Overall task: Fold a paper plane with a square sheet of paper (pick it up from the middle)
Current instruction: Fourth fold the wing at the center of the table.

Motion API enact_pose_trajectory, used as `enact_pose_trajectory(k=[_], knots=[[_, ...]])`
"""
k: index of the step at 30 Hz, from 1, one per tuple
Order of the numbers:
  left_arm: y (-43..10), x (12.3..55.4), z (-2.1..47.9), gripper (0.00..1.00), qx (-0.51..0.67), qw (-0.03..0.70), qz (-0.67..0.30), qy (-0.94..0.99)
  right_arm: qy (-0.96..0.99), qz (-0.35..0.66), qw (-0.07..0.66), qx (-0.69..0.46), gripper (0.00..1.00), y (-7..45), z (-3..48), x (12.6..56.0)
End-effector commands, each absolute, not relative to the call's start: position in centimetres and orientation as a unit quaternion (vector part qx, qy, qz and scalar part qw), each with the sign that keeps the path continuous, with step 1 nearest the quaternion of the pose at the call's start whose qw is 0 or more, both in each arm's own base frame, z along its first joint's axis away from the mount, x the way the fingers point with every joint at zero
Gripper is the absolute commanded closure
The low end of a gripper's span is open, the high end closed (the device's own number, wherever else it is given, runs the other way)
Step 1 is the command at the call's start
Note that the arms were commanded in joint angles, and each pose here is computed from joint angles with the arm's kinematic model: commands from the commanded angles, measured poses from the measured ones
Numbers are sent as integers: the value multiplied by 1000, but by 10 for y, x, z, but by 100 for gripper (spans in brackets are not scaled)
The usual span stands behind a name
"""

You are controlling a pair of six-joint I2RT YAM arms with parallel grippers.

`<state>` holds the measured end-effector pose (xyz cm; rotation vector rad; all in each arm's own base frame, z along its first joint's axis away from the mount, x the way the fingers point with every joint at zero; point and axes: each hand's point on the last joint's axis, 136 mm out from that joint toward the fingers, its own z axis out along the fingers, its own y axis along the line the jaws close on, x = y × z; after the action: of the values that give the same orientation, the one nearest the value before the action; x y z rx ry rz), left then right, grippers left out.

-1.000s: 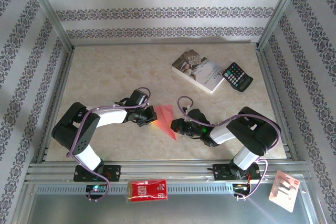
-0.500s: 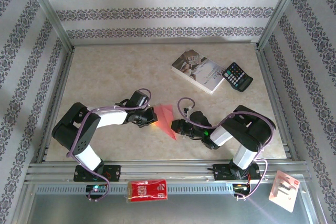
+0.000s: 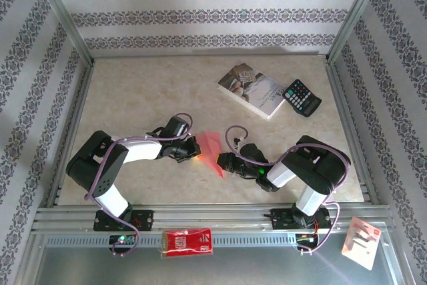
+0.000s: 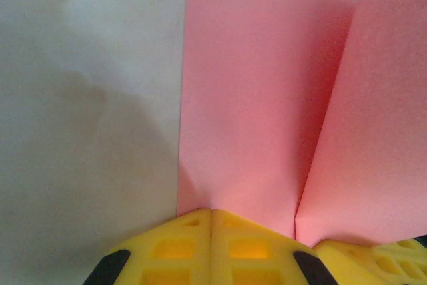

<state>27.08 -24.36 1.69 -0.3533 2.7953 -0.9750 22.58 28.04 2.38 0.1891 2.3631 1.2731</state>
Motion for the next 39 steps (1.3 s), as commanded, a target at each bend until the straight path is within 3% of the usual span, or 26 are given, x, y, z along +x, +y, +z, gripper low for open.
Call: enact_pose_trajectory(k=[1,9,23,32,39], knots=[[-236,260,7,100,-112,70,-292,947,868,441,222,59,100,275,18,222],[-234,262,9,100,-102,77,-282,951,873,446,193,34,100,280,19,219],[-233,259,5,100,-107,73,-283,950,874,428,221,72,100,268,17,225],[-248,259,18,100,-105,80,-321,938,870,436,229,38,100,272,21,229],[-252,264,34,87,-105,111,-342,927,875,438,204,-27,100,266,22,229]])
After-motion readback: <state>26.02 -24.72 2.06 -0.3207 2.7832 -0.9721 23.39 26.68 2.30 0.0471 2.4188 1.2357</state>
